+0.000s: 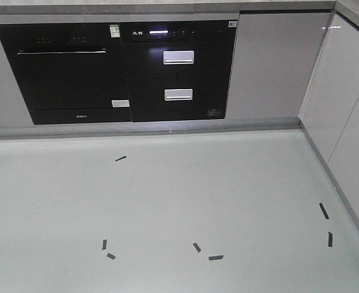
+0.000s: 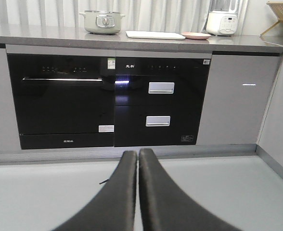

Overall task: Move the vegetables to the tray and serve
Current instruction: 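Drive the base forward toward the countertop with the pot and tray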

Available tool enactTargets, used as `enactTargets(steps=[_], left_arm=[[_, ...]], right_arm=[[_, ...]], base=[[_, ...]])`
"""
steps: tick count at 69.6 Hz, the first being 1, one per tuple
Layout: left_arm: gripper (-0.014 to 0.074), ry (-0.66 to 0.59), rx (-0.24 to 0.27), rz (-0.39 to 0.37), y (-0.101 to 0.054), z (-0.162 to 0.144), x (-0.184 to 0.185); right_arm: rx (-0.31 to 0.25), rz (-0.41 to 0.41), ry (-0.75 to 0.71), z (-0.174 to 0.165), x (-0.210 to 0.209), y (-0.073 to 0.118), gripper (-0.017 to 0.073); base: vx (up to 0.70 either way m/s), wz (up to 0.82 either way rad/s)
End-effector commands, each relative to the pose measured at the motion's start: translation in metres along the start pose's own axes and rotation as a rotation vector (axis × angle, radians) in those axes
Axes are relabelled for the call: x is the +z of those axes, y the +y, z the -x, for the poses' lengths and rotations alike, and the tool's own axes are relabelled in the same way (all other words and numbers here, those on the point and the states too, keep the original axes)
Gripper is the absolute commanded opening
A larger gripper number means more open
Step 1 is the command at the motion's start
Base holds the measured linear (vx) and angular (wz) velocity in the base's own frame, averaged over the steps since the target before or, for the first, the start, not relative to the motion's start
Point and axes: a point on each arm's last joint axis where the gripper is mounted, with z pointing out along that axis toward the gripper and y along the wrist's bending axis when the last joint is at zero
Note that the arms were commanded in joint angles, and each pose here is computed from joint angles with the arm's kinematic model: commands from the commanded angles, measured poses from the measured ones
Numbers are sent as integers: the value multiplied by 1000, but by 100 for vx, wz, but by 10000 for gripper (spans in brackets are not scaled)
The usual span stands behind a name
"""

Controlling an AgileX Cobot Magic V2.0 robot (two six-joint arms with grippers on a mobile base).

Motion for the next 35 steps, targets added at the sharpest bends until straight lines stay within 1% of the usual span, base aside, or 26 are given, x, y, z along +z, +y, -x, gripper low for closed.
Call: enactTargets(steps=[1, 35], left_arm=[[-6, -61, -15, -8, 0, -2, 0], [-6, -61, -15, -8, 0, -2, 0]], right_arm=[[-15, 9, -67, 2, 0, 1, -2], [-15, 9, -67, 2, 0, 1, -2]], base=[[2, 4], [7, 5]])
